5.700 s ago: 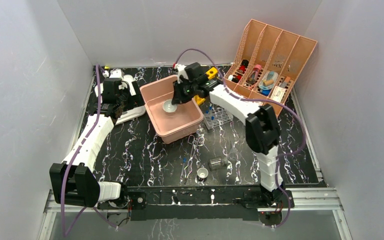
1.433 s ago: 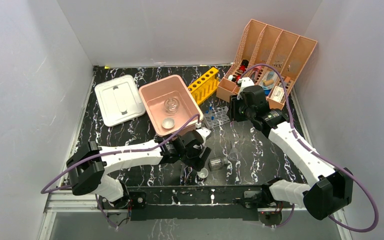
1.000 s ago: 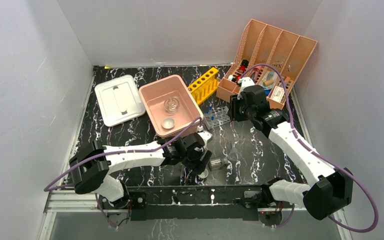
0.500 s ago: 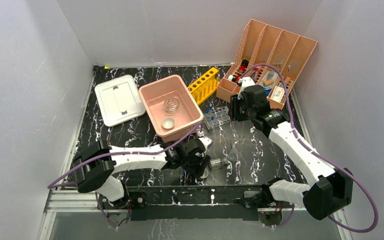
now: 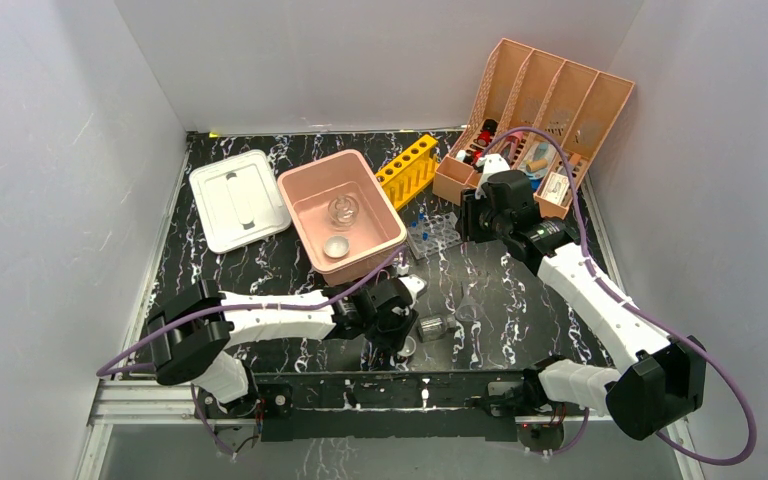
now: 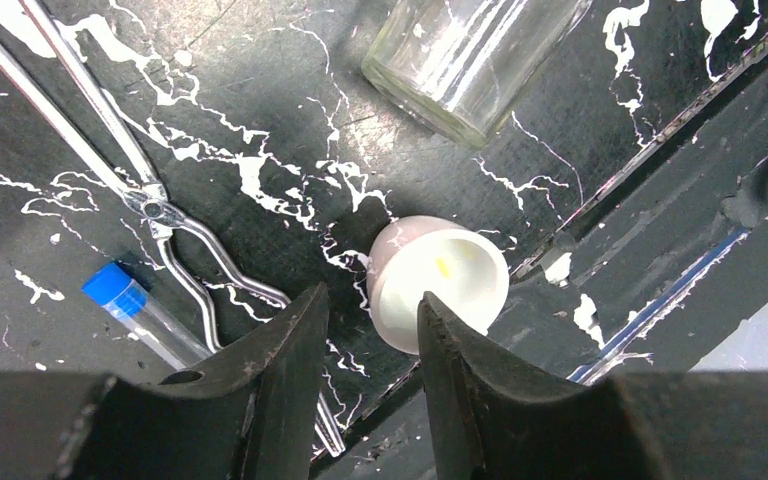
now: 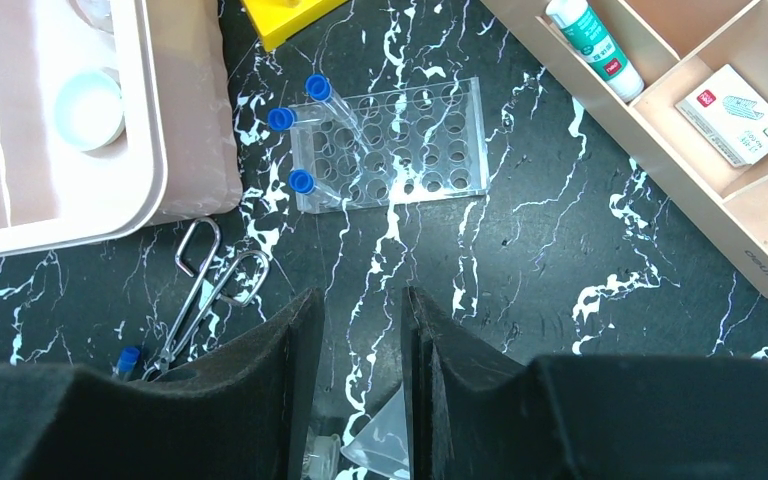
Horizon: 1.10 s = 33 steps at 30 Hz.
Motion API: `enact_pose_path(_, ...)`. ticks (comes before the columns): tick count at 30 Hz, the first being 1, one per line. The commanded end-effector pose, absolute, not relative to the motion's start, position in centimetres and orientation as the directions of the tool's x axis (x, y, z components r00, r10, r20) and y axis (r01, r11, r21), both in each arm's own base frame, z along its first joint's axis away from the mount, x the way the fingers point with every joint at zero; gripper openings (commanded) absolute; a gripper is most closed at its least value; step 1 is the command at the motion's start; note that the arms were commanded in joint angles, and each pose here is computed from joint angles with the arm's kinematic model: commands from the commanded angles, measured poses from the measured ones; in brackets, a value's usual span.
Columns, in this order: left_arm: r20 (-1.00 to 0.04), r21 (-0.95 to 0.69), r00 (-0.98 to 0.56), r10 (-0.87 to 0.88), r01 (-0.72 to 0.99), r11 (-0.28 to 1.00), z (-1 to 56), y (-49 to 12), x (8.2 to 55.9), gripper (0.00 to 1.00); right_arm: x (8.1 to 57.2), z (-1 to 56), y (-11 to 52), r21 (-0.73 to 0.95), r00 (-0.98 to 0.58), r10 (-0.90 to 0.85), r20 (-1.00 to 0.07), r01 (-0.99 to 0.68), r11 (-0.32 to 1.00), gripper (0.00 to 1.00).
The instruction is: Organize the chemistry lab equipment
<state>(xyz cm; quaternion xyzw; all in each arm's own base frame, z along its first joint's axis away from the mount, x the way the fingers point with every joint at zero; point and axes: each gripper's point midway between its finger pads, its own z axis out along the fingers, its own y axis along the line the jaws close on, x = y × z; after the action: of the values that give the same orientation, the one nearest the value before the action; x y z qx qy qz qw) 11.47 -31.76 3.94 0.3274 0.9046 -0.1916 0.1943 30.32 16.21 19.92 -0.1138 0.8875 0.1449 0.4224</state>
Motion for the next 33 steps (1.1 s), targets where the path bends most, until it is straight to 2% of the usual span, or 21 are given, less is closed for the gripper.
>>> enact_pose_path(1, -0.489, -0.239, -0.701, 0.519, 0.68, 0.693, 4.7, -33.0, 11.3, 0.36, 31.2, 21.1, 16.6, 0.174, -0.58, -0.055, -0.813, -0.332, 0.927, 0.44)
enact_pose_path(13, -0.492, -0.224, -0.699, 0.519, 0.678, 0.7, 4.7, -33.6, 11.8, 0.27, 31.3, 20.6, 16.6, 0.173, -0.587, -0.058, -0.808, -0.33, 0.928, 0.44)
enact_pose_path(18, -0.502, -0.197, -0.707, 0.499, 0.655, 0.729, 5.0, -33.2, 12.4, 0.15, 31.2, 20.2, 16.6, 0.174, -0.591, -0.059, -0.804, -0.329, 0.928, 0.44)
enact_pose_path(26, -0.523, -0.18, -0.7, 0.487, 0.648, 0.74, 6.0, -33.3, 13.0, 0.0, 31.2, 19.8, 16.8, 0.181, -0.597, -0.057, -0.8, -0.331, 0.926, 0.44)
enact_pose_path(33, -0.531, -0.182, -0.687, 0.496, 0.664, 0.725, 7.5, -33.9, 13.1, 0.0, 31.1, 19.8, 16.6, 0.175, -0.597, -0.059, -0.8, -0.326, 0.929, 0.44)
